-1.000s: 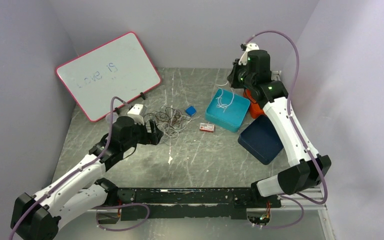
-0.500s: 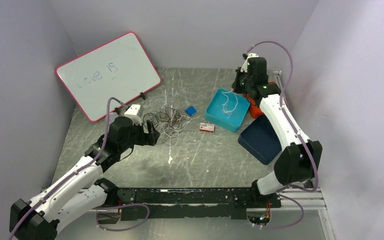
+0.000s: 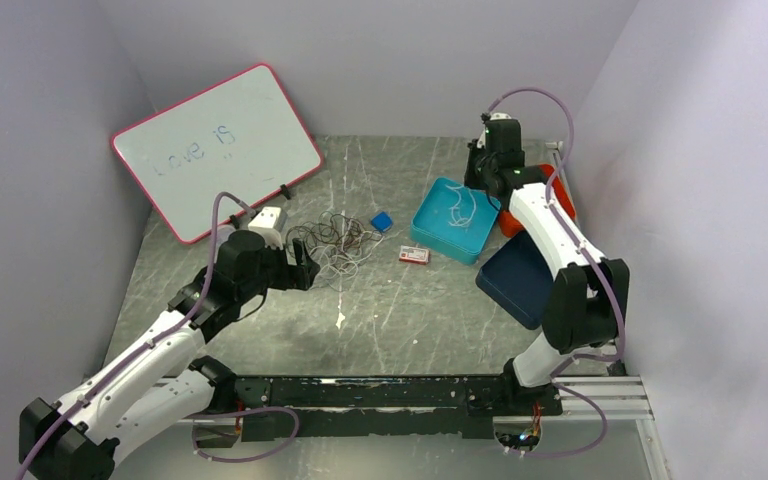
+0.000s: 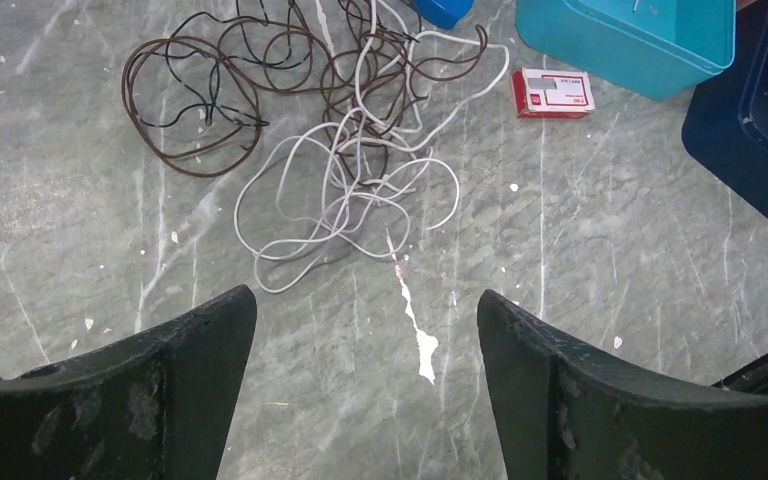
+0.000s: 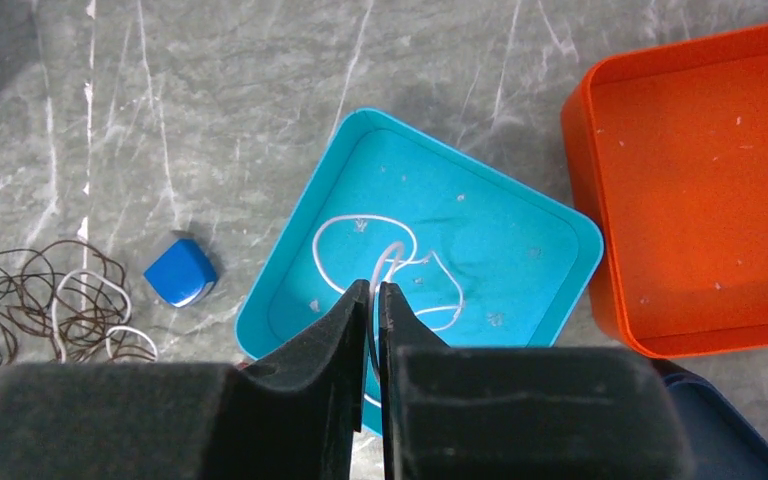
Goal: Untangle the cables
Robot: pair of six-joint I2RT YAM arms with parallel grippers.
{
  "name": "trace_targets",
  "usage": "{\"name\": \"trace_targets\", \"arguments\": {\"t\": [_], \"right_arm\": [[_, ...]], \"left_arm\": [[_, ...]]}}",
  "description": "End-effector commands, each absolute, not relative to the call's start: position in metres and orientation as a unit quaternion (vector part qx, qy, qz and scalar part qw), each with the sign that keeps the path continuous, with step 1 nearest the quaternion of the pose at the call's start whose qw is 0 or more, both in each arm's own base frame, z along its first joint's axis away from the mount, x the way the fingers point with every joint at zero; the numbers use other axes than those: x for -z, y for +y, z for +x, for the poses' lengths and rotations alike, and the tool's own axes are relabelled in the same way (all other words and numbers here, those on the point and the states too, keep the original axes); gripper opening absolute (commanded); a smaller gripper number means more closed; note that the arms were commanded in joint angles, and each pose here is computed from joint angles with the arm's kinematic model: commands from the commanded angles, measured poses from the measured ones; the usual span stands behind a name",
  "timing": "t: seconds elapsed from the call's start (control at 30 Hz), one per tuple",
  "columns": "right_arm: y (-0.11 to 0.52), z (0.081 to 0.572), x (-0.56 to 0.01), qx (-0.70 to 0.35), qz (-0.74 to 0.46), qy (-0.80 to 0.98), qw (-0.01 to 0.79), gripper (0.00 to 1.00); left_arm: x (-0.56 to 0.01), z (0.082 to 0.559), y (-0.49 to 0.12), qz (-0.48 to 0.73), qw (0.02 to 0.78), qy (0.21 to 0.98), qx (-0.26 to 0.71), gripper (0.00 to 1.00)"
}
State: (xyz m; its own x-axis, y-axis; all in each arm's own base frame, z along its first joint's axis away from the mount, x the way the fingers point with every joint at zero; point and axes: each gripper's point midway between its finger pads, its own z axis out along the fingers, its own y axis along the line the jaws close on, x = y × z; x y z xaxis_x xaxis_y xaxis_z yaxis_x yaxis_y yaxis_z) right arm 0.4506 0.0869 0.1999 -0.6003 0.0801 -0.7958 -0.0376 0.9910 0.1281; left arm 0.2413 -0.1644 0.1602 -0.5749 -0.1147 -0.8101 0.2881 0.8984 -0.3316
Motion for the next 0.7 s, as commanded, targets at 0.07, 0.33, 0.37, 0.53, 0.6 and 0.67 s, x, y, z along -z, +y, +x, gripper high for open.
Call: {"name": "trace_targets", "arguments": {"t": [0.07,0.33,0.37,0.53,0.6,0.67], "right_arm": [[0.088,0.449,-0.148,-0.065,0.010,0.912,0.405,0.16],[0.088,0.446,-0.135,-0.063,0.009,0.916,0.397,0.36],[0.088,0.447,-0.139,-0.063,0.009,0.914,0.402,0.37],[0.093,0.446,-0.172,-0.084,0.003,0.896,0.437,0.42],[0.102,0.443,-0.182,-0.111,-0.012,0.886,0.450,0.44],[0.115,0.440,-0.186,-0.145,-0.033,0.879,0.453,0.44]], "left_arm": [[-0.173,0.240,-0.170,0.053,0.461,0.854,0.236,0.85],[-0.172,0.239,-0.170,0.054,0.457,0.856,0.235,0.85],[-0.172,0.239,-0.170,0.055,0.457,0.856,0.236,0.85],[-0.173,0.239,-0.172,0.054,0.456,0.855,0.239,0.86],[-0.171,0.239,-0.172,0.052,0.455,0.856,0.241,0.86],[-0.169,0.239,-0.174,0.052,0.453,0.856,0.245,0.86]]}}
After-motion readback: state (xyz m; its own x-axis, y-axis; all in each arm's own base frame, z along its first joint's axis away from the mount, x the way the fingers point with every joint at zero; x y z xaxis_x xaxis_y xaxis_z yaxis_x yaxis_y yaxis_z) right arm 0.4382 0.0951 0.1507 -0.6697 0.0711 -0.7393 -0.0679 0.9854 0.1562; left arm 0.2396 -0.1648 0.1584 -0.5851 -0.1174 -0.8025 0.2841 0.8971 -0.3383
